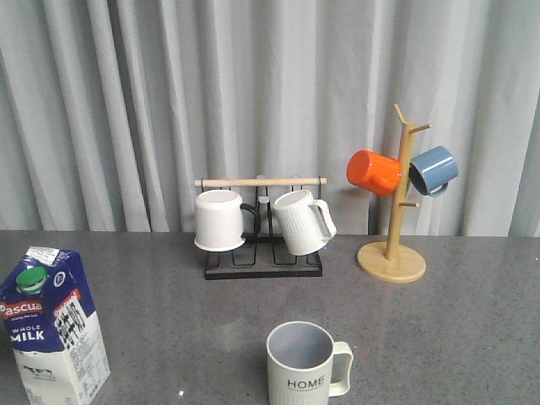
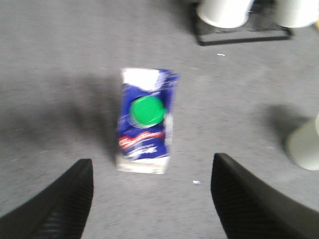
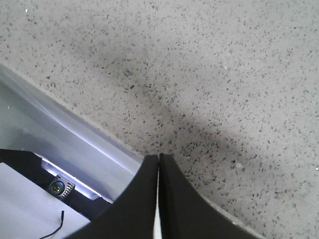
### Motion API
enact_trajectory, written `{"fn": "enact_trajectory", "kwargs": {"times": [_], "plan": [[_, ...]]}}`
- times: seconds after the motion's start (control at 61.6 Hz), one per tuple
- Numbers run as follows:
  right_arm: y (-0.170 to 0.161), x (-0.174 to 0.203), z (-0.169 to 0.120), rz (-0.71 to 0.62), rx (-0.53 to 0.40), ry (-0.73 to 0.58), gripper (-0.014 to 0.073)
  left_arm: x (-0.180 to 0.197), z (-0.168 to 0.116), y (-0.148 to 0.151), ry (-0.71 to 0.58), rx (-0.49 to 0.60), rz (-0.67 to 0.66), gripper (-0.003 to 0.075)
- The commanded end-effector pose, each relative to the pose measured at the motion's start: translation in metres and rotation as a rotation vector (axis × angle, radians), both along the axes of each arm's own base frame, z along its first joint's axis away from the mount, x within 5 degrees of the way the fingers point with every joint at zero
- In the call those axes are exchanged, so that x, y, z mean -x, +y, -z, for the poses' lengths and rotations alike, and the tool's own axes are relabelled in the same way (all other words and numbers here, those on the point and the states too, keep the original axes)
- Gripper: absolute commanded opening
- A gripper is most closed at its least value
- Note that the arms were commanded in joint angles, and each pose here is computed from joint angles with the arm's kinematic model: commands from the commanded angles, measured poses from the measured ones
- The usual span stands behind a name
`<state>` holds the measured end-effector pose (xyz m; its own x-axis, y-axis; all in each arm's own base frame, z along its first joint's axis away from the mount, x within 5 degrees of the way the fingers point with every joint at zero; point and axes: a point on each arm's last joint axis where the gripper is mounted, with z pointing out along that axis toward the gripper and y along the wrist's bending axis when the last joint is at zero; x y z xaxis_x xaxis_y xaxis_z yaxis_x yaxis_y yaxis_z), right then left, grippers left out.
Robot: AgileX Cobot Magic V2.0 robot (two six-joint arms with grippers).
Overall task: Place milk next to cup
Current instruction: 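Lower the left gripper over the milk carton and grasp its top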
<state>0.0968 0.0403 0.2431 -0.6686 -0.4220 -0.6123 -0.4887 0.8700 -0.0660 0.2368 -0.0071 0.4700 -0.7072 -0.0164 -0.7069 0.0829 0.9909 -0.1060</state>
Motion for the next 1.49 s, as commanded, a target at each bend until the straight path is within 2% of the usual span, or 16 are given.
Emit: {"fn": "enact_trajectory", "kwargs": {"times": [0.0, 0.584, 1.477], "plan": [[0.002, -0.006, -0.012, 0.010, -0.036, -0.078, -0.0005, -0.011, -0.015, -0.004, -0.042, 0.024, 0.035, 0.0494], [0.002, -0.006, -0.012, 0.011, -0.048, -0.073, -0.0005, -0.067, 0.028, -0.002, 0.108, 0.014, 0.039, 0.0494], [0.002, -0.006, -0.012, 0.011, -0.048, -0.074, -0.0005, -0.095, 0.057, 0.001, 0.197, -0.014, 0.054, 0.0494]]}}
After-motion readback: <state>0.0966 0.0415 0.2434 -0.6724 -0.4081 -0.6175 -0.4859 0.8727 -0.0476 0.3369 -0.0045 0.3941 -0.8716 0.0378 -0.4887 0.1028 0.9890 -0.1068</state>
